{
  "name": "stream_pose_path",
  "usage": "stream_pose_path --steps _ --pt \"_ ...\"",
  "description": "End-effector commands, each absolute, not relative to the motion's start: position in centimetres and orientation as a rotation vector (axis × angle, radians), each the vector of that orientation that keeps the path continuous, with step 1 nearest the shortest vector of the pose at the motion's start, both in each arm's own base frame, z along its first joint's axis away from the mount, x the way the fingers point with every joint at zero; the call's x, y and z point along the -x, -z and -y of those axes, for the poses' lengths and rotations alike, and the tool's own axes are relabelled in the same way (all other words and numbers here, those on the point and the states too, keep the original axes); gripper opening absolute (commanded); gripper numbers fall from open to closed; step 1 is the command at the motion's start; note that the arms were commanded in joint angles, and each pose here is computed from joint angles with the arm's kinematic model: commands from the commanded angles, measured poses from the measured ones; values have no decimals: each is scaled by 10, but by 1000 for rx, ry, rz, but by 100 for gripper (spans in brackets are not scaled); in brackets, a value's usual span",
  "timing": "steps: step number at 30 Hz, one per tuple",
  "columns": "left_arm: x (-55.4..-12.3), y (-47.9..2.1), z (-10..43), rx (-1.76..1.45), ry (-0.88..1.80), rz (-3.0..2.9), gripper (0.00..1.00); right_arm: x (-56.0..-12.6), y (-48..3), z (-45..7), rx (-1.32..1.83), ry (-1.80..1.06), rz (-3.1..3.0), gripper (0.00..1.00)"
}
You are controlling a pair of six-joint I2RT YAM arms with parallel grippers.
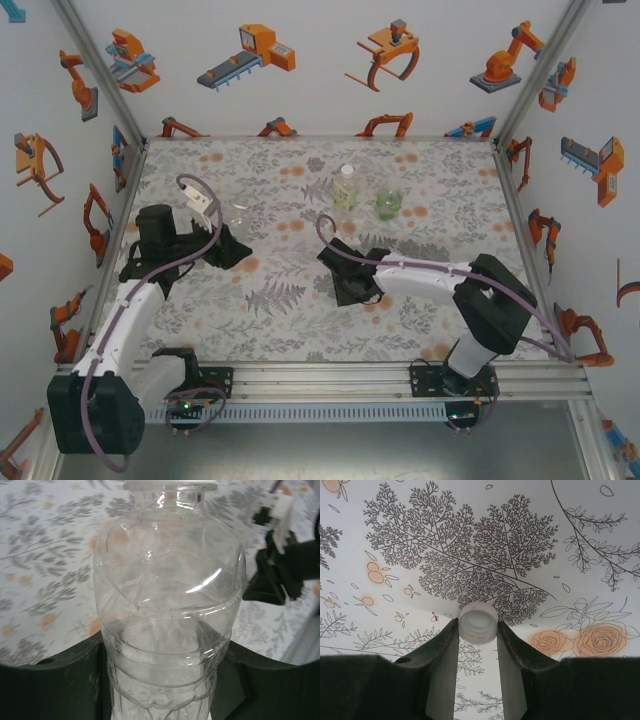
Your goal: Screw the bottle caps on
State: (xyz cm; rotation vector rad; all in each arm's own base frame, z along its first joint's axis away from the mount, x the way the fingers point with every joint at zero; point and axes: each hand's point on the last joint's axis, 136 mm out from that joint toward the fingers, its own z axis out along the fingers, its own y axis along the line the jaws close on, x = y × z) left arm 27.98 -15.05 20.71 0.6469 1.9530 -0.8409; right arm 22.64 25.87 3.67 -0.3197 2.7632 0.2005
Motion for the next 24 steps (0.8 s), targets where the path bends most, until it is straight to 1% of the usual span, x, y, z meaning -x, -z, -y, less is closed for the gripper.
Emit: stream_pose_path --steps 1,3,7,16,24 --pt "-262 -229 178 -798 966 -1835 0 -229 -33 -251 266 -179 -2757 29" --pt "-256 -226 185 -837 966 -1841 0 -229 -32 -250 267 -174 -2759 31" --pt "-255 -220 187 -853 943 -1866 0 -230 -39 -251 262 -187 -2746 38" --pt "-257 -220 186 -850 938 -1877 0 -237 -63 -258 269 -219 -2707 47" --pt "-257 -219 185 -849 930 -1887 0 -239 -73 -266 267 -270 -2695 46"
